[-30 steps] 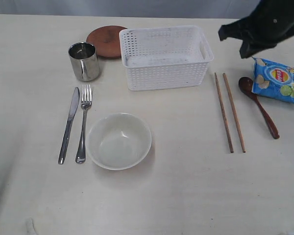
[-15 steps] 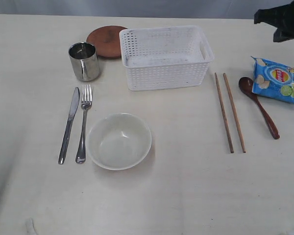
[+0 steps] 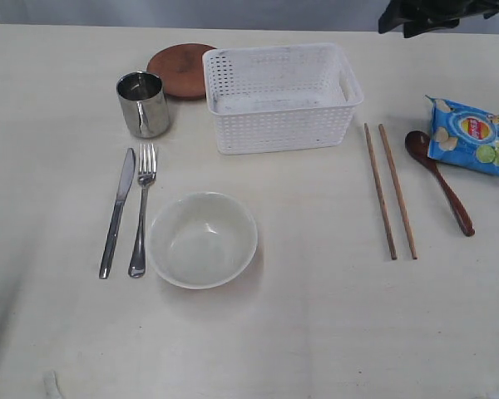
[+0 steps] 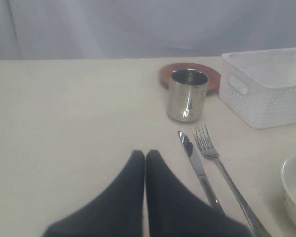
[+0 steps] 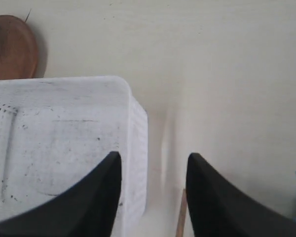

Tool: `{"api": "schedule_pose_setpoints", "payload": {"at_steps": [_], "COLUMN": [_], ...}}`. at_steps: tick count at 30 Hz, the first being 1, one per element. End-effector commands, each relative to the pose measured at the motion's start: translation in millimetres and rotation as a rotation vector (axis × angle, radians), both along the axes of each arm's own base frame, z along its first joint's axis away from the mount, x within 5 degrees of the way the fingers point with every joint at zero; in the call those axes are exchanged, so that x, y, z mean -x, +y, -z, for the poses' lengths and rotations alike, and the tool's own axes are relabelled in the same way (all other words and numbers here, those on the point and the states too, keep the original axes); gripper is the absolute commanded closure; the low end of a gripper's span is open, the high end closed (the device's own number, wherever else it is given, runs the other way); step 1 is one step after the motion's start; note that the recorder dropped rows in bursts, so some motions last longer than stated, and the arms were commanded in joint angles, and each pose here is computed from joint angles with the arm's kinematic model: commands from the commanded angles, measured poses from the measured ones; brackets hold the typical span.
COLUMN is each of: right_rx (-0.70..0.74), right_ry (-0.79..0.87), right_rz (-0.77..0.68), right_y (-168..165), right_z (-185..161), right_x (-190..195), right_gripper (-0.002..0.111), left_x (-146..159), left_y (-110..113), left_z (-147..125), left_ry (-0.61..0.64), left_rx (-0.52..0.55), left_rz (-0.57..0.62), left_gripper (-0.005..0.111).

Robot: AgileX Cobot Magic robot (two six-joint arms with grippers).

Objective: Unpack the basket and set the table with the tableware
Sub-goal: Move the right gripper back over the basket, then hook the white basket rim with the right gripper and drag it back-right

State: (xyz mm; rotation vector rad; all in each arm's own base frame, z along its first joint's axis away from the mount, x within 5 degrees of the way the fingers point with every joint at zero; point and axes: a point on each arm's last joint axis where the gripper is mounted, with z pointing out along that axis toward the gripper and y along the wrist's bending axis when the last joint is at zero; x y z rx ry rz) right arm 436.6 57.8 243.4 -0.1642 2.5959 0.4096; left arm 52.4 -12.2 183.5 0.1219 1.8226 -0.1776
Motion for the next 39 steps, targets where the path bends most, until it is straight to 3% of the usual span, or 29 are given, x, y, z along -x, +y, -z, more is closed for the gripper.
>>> {"api": "schedule_pose_setpoints", "payload": {"at_steps": [1, 7, 21, 23, 24, 26, 32, 36, 39], "right_rx": [-0.012, -0.012, -0.013, -0.011, -0.011, 0.01, -0.005, 0.0, 0.005], "right_ry": [0.011, 0.016, 0.107, 0.128, 0.135, 0.118, 0.013, -0.116, -0.143], "right_rz": [-0.056, -0.093, -0.082, -0.084, -0.083, -0.082, -0.013, 0.065, 0.124], "right_y": [18.8, 37.1, 40.1, 40.3, 40.4, 38.8, 16.1, -21.9, -52.2], "right_z": [5.7, 18.6, 58.5, 66.8, 70.2, 71.3, 40.6, 2.0, -8.1], "right_x": [-14.6, -27.9, -40.2, -40.8, -41.2, -42.8, -58.5, -75.1, -79.1], "right_gripper": [0.066, 0.066, 0.067, 0.08, 0.096, 0.109, 0.109, 0.109, 0.109], "left_x": [0.2, 0.2, 0.2, 0.2, 0.2, 0.2, 0.2, 0.2, 0.2], "left_y": [-0.3, -0.3, -0.3, -0.3, -0.3, -0.3, -0.3, -0.3, -0.3], "left_z": [0.8, 0.8, 0.8, 0.8, 0.8, 0.8, 0.8, 0.8, 0.8], "left_ry": [-0.002, -0.002, -0.002, -0.001, -0.001, -0.001, -0.001, -0.001, -0.001], "left_rx": [0.001, 0.001, 0.001, 0.004, 0.004, 0.004, 0.004, 0.004, 0.002], "left_rz": [0.007, 0.007, 0.007, 0.006, 0.006, 0.006, 0.006, 0.006, 0.007], "left_gripper": [0.107, 0.107, 0.107, 0.107, 0.107, 0.107, 0.107, 0.107, 0.107]}}
